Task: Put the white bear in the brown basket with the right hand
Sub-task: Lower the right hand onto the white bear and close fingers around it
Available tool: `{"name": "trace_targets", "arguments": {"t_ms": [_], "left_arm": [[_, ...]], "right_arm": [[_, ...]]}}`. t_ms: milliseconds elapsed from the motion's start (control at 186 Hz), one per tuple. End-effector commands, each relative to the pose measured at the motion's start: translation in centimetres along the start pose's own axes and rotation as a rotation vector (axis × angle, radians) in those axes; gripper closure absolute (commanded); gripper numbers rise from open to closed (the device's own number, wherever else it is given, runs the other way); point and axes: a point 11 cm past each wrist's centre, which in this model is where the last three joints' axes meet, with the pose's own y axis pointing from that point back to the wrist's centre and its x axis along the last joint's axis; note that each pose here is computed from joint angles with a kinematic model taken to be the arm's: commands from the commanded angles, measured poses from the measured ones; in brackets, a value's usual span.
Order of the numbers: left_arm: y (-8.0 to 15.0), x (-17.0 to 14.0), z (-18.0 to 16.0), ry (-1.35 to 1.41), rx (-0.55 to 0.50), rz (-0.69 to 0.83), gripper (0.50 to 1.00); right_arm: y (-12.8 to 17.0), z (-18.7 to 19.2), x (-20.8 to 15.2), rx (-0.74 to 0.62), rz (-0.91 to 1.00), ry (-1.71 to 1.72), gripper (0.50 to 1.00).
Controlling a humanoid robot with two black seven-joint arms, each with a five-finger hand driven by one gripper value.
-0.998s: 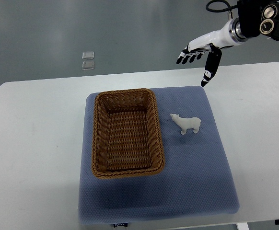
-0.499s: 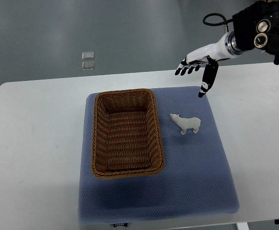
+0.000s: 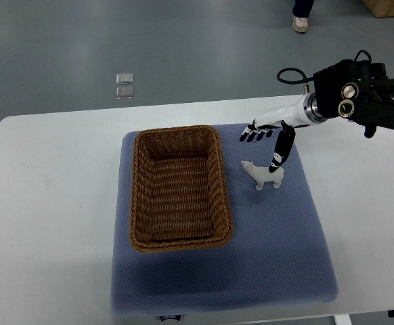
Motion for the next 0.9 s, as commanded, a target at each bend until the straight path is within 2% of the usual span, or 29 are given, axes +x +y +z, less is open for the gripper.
{"name": "trace_targets", "arguments": {"t_ms": [0,290,510,638,789,831,880,896], "left_arm": [[0.0,0.0,0.0,-0.001,-0.001,0.000,0.500],[0.0,0.1,0.0,-0.001,0.000,0.003,0.500],[0.0,0.2,-0.1,-0.001,0.001,0.005,0.500],[0.0,0.2,-0.1,-0.001,0.001,0.005,0.500],[0.0,0.2,0.0,0.001,0.001,0.005,0.500],[0.0,0.2,0.0,0.001,0.001,0.005,0.500],[0.0,0.2,0.0,0.001,0.001,0.005,0.500],[0.0,0.2,0.0,0.001,0.001,0.005,0.500]], "right_arm": [[-0.6,0.6,-0.9,-0.005,0.001,-0.016,0.583],[-1.8,1.8,-2.8,-0.013,0.002,-0.051,0.599],[-2.4,1.8,-3.7,-0.012,-0.007,-0.049,0.662],[-2.6,1.8,-4.0,-0.011,-0.008,-0.053,0.671],[-3.1,1.8,-4.8,-0.012,-0.024,-0.052,0.707],[-3.2,1.9,-4.9,-0.013,-0.024,-0.046,0.754],[-3.3,1.8,-5.1,-0.014,-0.021,-0.037,0.854],[-3.4,1.7,-5.1,-0.013,-0.020,-0.035,0.873]]}}
